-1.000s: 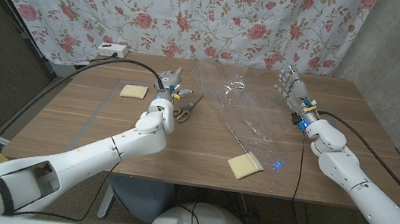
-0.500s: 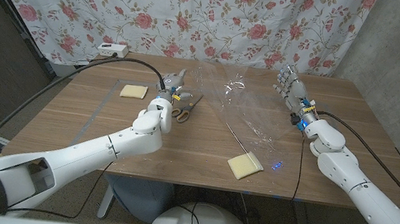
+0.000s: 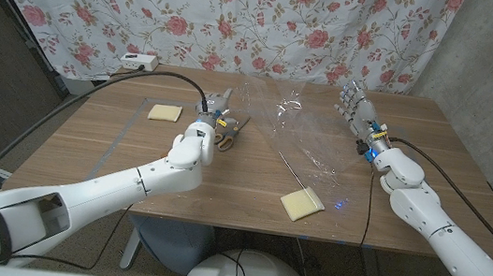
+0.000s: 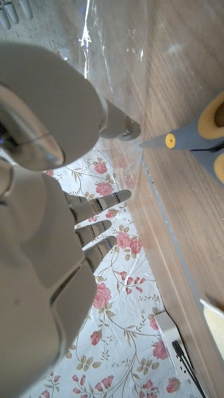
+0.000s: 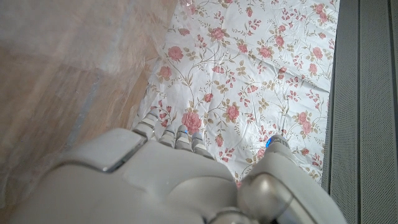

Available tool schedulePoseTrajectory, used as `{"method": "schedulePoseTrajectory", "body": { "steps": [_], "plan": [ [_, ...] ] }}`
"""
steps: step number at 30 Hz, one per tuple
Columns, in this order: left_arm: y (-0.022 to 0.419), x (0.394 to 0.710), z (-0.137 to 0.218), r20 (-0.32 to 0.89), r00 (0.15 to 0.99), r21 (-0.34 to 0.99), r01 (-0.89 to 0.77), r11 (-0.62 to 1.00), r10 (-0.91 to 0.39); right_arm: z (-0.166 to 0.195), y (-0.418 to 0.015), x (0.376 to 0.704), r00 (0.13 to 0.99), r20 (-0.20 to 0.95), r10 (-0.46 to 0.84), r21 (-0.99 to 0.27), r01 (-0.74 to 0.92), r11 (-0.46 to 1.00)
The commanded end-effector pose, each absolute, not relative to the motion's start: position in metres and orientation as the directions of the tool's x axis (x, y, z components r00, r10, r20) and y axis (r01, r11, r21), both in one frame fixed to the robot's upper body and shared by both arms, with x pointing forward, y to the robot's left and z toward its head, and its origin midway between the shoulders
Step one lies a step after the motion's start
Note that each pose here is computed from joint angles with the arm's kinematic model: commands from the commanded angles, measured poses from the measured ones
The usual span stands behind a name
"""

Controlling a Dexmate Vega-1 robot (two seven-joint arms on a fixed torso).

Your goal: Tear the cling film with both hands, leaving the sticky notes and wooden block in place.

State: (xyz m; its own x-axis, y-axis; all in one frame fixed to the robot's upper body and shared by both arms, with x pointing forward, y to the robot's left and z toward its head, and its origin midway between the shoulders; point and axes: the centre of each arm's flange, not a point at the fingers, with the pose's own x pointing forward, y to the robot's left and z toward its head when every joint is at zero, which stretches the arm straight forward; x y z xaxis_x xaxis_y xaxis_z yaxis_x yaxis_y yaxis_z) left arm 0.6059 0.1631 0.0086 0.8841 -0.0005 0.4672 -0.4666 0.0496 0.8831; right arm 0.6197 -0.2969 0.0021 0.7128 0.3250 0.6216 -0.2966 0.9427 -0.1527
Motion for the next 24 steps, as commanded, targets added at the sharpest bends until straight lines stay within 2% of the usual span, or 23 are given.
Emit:
{"method": "schedulePoseTrajectory", "body": {
  "steps": [1,24],
  "plan": [
    [0.155,0.606,0.01,0.466,0.884,0.884,-0.467,0.015,0.03,0.0,-0.296,0.619,0.71,0.62,0.333,-0.146,-0.313,0.939],
    [0.144,0.62,-0.002,0.458,0.887,0.888,-0.46,0.027,0.048,0.002,-0.305,0.619,0.71,0.626,0.322,-0.134,-0.309,0.941]
  ]
}}
